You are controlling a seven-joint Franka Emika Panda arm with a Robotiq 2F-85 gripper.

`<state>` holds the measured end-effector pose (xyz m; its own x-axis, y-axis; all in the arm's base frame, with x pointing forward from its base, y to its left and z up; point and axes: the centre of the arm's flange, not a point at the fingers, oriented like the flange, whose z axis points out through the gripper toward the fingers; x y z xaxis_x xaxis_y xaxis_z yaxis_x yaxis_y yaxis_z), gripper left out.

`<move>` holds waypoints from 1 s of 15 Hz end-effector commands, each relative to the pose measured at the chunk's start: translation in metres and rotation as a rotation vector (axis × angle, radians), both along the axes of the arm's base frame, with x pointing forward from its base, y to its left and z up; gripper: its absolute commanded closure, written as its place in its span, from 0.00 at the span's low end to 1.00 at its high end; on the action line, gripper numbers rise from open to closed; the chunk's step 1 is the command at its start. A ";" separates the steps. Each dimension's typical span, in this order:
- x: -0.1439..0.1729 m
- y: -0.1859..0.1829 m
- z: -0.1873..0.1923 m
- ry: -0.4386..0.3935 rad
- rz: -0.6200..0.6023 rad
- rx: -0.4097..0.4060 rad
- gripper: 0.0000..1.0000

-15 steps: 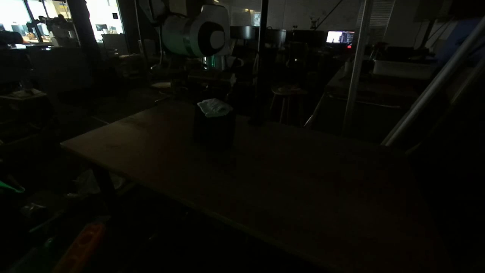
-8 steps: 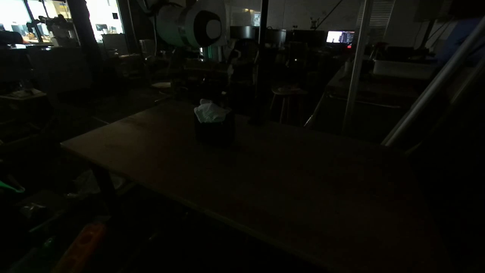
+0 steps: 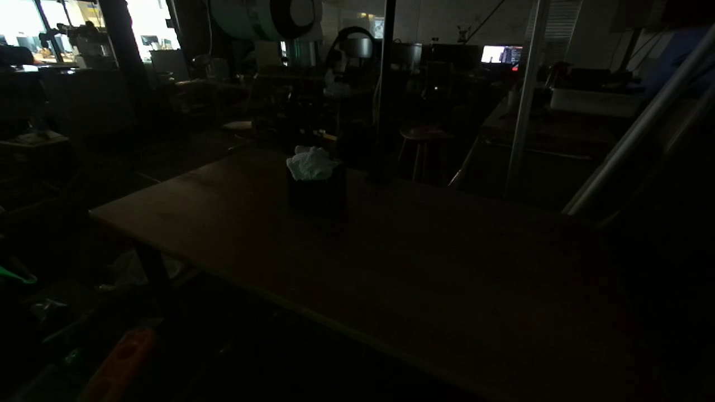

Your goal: Put the towel inside the black box

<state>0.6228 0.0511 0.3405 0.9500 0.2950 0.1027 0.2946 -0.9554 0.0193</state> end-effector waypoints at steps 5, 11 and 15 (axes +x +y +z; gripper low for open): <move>-0.003 0.016 0.011 0.091 -0.060 -0.020 0.88; 0.010 0.021 0.025 0.105 -0.175 -0.077 0.88; 0.023 0.027 0.029 0.077 -0.187 -0.079 0.88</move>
<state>0.6268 0.0721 0.3614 0.9910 0.1337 -0.0012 0.1335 -0.9895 0.0557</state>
